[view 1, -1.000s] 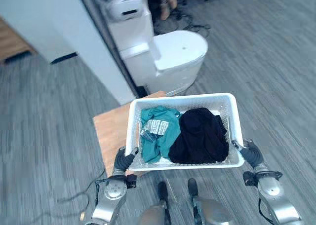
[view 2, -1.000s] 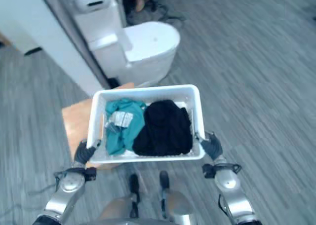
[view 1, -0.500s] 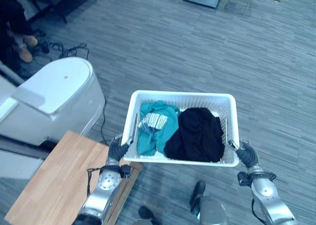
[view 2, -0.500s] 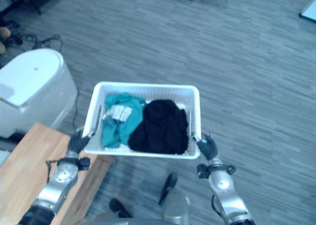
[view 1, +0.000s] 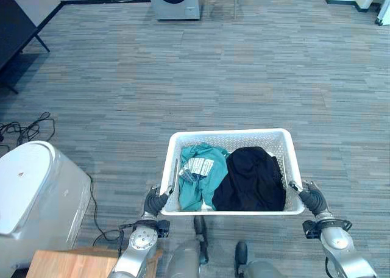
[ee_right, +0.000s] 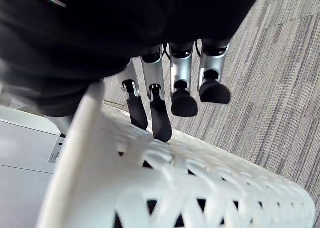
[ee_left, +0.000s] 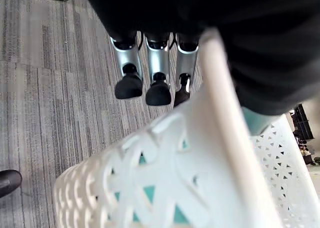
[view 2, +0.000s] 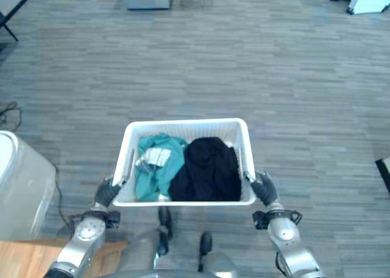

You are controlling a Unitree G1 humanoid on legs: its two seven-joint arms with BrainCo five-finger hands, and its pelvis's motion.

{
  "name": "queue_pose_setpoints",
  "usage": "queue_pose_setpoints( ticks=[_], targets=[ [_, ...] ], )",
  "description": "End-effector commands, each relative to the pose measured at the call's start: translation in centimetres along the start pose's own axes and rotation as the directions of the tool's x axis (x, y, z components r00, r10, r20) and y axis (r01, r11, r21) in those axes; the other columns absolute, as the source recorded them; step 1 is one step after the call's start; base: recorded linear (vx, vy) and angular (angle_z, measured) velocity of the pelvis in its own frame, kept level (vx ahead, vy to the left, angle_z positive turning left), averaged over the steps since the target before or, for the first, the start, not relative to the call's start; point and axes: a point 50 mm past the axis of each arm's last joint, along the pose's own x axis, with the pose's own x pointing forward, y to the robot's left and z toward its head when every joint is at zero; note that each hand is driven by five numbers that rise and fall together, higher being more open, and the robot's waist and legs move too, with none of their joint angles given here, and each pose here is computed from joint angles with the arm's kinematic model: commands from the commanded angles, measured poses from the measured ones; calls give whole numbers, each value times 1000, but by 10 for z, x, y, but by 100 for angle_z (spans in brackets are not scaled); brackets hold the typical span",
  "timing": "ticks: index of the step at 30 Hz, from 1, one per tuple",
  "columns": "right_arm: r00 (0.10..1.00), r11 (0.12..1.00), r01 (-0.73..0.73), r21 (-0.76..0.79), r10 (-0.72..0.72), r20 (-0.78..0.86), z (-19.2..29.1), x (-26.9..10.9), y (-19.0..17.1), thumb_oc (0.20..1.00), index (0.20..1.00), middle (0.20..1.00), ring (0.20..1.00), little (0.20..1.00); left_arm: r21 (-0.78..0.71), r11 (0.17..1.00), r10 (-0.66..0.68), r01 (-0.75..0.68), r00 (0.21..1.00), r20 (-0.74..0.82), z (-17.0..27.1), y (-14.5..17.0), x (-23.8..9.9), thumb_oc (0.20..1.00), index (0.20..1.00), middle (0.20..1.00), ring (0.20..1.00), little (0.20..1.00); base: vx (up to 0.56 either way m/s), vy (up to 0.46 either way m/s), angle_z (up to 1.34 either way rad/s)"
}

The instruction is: Grab the laundry basket,head to the washer,open it,put in the laundry and shut it.

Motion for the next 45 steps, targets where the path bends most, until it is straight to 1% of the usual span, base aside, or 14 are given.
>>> queue_pose_setpoints(
  ticks=[1, 5, 10, 16, 21, 24, 31, 34, 38, 41, 45],
  targets=[
    [944, 980, -45, 196, -23, 328, 69, 21, 5, 200, 200, 200, 200, 200, -25, 994, -100, 109, 966, 239, 44, -12, 1, 200, 200, 200, 200, 200, 295, 175, -72],
    [941, 980, -74, 184, 8, 338, 71, 21, 10, 200, 200, 200, 200, 200, -3, 993, -113, 117, 965, 235, 43, -10, -2, 200, 200, 200, 200, 200, 308, 185, -37],
    [933, 978, -101, 181, 30, 358, 76, 23, 16, 200, 200, 200, 200, 200, 22, 996, -90, 87, 964, 250, 48, 0, 0, 200, 200, 200, 200, 200, 212, 98, -52],
    [920, 971, -130, 199, 43, 390, 86, 26, 19, 200, 200, 200, 200, 200, 6, 998, -56, 56, 964, 259, 50, 6, 0, 200, 200, 200, 200, 200, 213, -12, -38],
    [921, 969, -129, 210, 39, 387, 85, 25, 19, 200, 200, 200, 200, 200, -4, 999, -43, 45, 965, 257, 49, 5, 2, 200, 200, 200, 200, 200, 303, -85, 24],
    [935, 975, -104, 196, 29, 353, 73, 17, 14, 200, 200, 200, 200, 200, -2, 998, -63, 65, 965, 254, 46, 0, 1, 200, 200, 200, 200, 200, 634, -284, 73],
    [936, 984, -74, 161, 13, 351, 70, 15, 2, 200, 200, 200, 200, 200, -39, 995, -79, 92, 966, 247, 44, -6, -1, 200, 200, 200, 200, 200, 315, -264, 55],
    [942, 988, -40, 151, -13, 335, 67, 14, -7, 200, 200, 200, 200, 200, -38, 994, -90, 102, 969, 232, 43, -9, 0, 200, 200, 200, 200, 200, 324, -188, -27],
    [944, 986, -21, 166, -35, 328, 65, 12, -11, 200, 200, 200, 200, 200, -34, 993, -102, 112, 968, 228, 41, -11, 0, 200, 200, 200, 200, 200, 269, -49, -18],
    [946, 984, 14, 178, -71, 316, 63, 12, -12, 200, 200, 200, 200, 200, -18, 993, -113, 120, 968, 222, 39, -12, -2, 200, 200, 200, 200, 200, 568, -11, -27],
    [945, 985, 0, 174, -57, 322, 65, 13, -7, 200, 200, 200, 200, 200, -15, 993, -112, 117, 972, 209, 35, -11, -6, 200, 200, 200, 200, 200, 370, 66, -32]
  ],
)
